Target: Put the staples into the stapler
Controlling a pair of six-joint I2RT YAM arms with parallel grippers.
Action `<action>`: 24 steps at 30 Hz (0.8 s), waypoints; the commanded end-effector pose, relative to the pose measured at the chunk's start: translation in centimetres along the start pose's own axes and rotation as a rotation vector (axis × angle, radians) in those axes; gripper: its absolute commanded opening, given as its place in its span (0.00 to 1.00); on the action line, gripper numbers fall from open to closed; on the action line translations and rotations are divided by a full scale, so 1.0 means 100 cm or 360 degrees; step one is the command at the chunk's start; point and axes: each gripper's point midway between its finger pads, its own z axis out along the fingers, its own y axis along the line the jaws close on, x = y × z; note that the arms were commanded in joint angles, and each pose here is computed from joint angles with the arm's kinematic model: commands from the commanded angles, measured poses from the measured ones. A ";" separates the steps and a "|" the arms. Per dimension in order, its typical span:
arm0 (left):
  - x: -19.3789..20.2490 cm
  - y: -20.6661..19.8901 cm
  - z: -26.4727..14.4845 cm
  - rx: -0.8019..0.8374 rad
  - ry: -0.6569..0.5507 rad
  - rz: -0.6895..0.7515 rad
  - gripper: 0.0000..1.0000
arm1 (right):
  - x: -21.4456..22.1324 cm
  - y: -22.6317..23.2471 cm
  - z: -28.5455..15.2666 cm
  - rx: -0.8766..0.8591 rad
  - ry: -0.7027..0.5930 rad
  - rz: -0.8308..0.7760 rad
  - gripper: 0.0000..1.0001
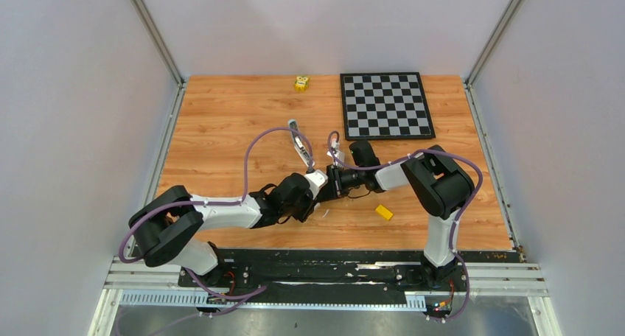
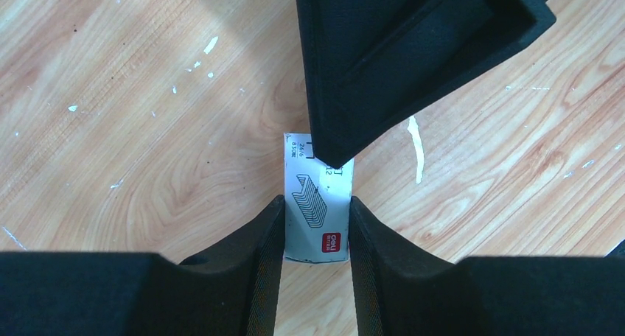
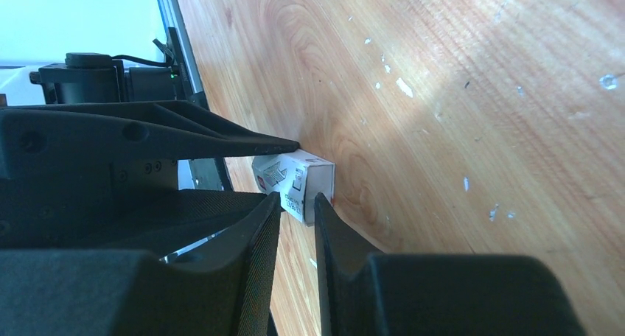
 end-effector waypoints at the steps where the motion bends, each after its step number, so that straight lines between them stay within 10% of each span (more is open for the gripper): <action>1: 0.010 -0.005 0.007 0.0031 0.0032 0.0019 0.36 | 0.010 0.011 0.009 -0.0082 0.0080 0.0003 0.27; 24: 0.021 0.000 -0.013 0.0013 -0.0007 -0.0025 0.51 | 0.005 -0.006 -0.009 -0.0089 0.0000 0.0102 0.12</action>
